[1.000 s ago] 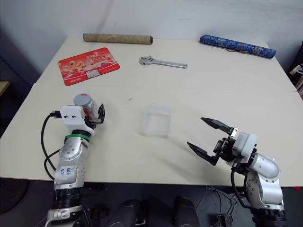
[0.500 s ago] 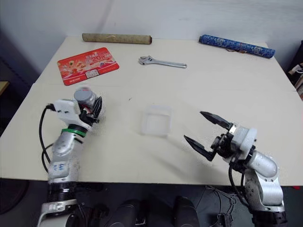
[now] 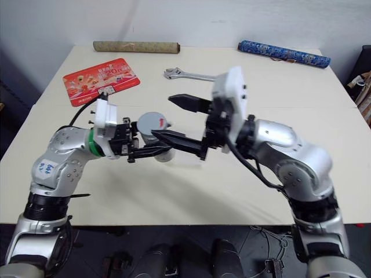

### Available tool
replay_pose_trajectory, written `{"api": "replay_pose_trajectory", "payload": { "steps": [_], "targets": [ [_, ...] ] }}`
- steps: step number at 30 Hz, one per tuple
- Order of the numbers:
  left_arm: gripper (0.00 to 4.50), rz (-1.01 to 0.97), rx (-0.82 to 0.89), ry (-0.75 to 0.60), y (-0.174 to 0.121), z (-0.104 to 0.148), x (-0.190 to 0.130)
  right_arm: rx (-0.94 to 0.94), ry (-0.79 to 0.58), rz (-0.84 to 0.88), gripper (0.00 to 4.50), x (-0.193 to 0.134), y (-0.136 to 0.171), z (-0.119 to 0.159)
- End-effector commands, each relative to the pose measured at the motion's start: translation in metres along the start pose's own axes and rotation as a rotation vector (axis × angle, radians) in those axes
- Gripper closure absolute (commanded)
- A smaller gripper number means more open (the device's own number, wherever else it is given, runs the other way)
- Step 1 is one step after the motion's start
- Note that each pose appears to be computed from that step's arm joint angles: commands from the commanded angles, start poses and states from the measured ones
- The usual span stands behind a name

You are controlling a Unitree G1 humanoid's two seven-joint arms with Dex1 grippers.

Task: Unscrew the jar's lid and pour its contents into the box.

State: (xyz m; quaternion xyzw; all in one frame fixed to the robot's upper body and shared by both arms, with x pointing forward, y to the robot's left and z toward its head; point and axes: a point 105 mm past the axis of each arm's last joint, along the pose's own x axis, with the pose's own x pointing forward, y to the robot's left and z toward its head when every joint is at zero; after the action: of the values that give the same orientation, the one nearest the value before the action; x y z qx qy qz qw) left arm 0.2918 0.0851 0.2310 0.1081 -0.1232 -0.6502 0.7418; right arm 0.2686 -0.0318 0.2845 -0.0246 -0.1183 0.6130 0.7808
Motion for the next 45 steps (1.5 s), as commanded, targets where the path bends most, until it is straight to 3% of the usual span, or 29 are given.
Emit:
{"api": "replay_pose_trajectory", "payload": {
  "steps": [1, 13, 16, 20, 21, 24, 28, 32, 38, 44, 45],
  "targets": [
    [2.13, -0.024, 0.042, -0.018, -0.001, 0.007, 0.008, -0.048, 0.034, -0.008, 0.0, 0.008, -0.001, 0.0],
    [2.13, -0.002, 0.038, -0.011, 0.0, 0.005, 0.009, -0.111, 0.086, 0.016, 0.0, 0.01, -0.001, -0.008],
    [2.13, 0.003, 0.035, -0.009, -0.001, 0.004, 0.009, -0.116, 0.083, 0.023, 0.58, 0.009, 0.001, -0.009],
    [2.13, -0.001, 0.033, -0.003, -0.002, 0.004, 0.009, -0.119, 0.073, 0.033, 1.91, 0.008, 0.003, -0.008],
    [2.13, -0.005, 0.033, 0.001, -0.003, 0.004, 0.008, -0.121, 0.07, 0.037, 1.98, 0.007, 0.003, -0.008],
    [2.13, -0.041, 0.037, 0.013, -0.006, 0.003, 0.007, -0.116, 0.055, 0.11, 1.98, 0.007, 0.01, -0.005],
    [2.13, -0.145, 0.117, -0.002, -0.012, 0.006, 0.009, -0.104, 0.051, 0.379, 1.98, -0.002, 0.028, -0.001],
    [2.13, -0.308, 0.193, -0.021, -0.031, 0.006, 0.012, -0.107, 0.113, 0.54, 1.98, -0.011, 0.024, 0.001],
    [2.13, -0.284, 0.17, -0.069, -0.027, 0.013, 0.014, -0.14, 0.082, 0.529, 1.98, -0.008, 0.011, 0.01],
    [2.13, -0.076, 0.099, -0.035, -0.004, 0.007, 0.009, -0.174, 0.034, 0.405, 0.02, -0.014, 0.002, 0.018],
    [2.13, -0.033, 0.081, -0.019, 0.001, 0.005, 0.009, -0.174, 0.024, 0.374, 0.02, -0.015, 0.001, 0.02]
  ]
}}
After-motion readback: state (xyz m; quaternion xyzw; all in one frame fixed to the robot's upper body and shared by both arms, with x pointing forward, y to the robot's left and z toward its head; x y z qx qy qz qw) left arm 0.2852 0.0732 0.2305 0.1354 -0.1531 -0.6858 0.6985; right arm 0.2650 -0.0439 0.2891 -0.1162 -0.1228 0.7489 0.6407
